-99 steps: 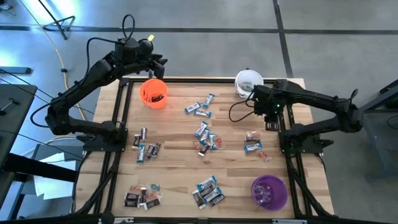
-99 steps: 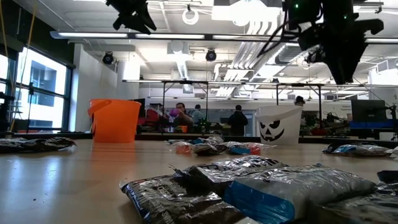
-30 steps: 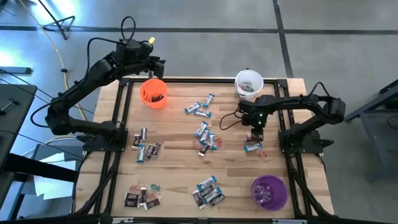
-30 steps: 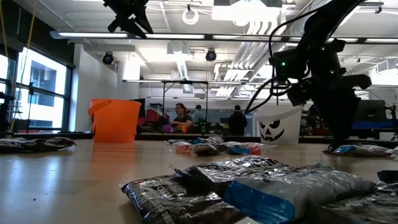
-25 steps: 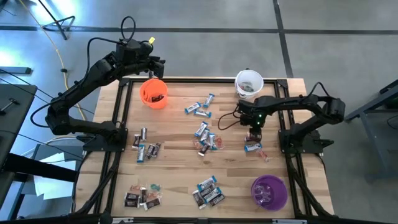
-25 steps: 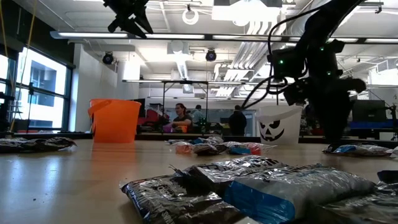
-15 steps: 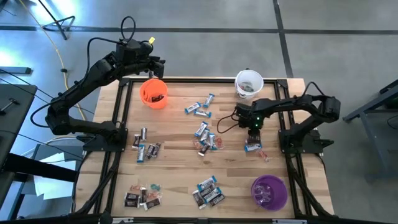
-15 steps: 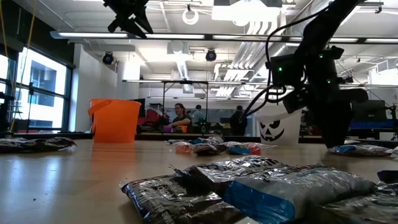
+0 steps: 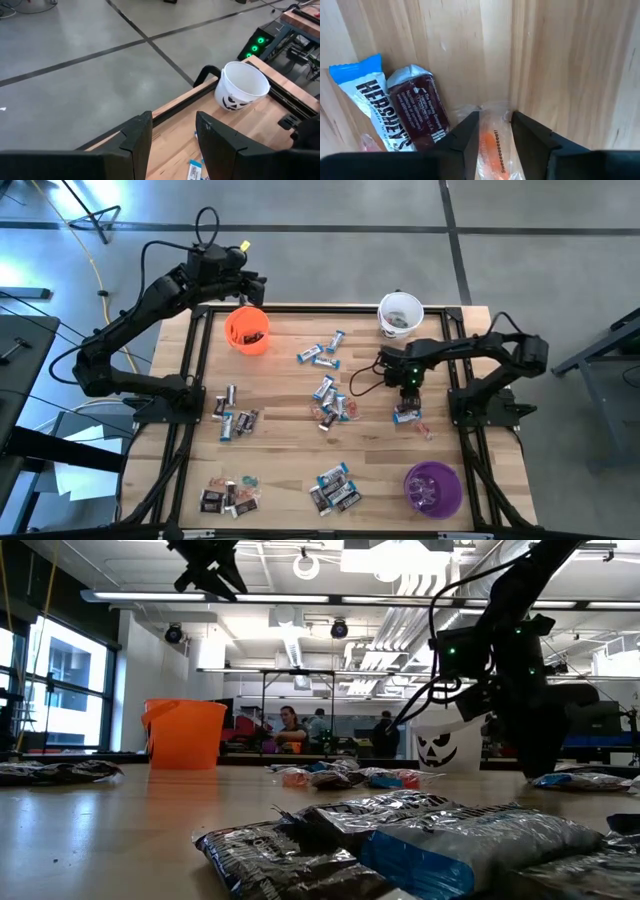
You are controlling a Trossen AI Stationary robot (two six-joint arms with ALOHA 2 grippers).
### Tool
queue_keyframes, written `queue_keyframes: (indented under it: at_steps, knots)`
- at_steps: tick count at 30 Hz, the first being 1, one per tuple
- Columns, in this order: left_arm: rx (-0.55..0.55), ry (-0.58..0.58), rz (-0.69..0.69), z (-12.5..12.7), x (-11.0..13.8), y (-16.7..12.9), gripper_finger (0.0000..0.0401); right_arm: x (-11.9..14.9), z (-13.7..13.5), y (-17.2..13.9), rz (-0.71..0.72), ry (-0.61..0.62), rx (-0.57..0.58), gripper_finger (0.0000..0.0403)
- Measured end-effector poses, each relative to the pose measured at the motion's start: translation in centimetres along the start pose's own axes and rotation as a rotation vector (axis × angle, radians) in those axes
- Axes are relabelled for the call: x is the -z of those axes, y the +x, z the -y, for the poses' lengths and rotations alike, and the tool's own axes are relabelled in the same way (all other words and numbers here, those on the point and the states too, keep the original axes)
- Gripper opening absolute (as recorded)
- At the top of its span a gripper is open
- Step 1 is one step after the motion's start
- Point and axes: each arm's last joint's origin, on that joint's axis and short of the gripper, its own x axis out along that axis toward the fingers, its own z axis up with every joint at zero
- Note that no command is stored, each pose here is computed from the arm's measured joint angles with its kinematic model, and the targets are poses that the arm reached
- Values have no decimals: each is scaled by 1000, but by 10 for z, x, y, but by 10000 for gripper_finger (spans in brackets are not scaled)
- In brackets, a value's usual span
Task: Sort candy
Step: Put the orange gummy into the white bucket
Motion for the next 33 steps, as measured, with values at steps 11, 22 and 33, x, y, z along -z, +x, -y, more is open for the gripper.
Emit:
queue_keyframes:
  at_steps: [11,22,33]
  knots:
    - [18,13,-3,6,1,-1,140,-3,0,-2,7,56,-15,3]
    - [16,13,-12,6,2,-1,140,-11,-1,-21,-16,146,-19,0]
    - [8,20,-45,5,5,-1,140,-37,0,-87,-5,132,154,0]
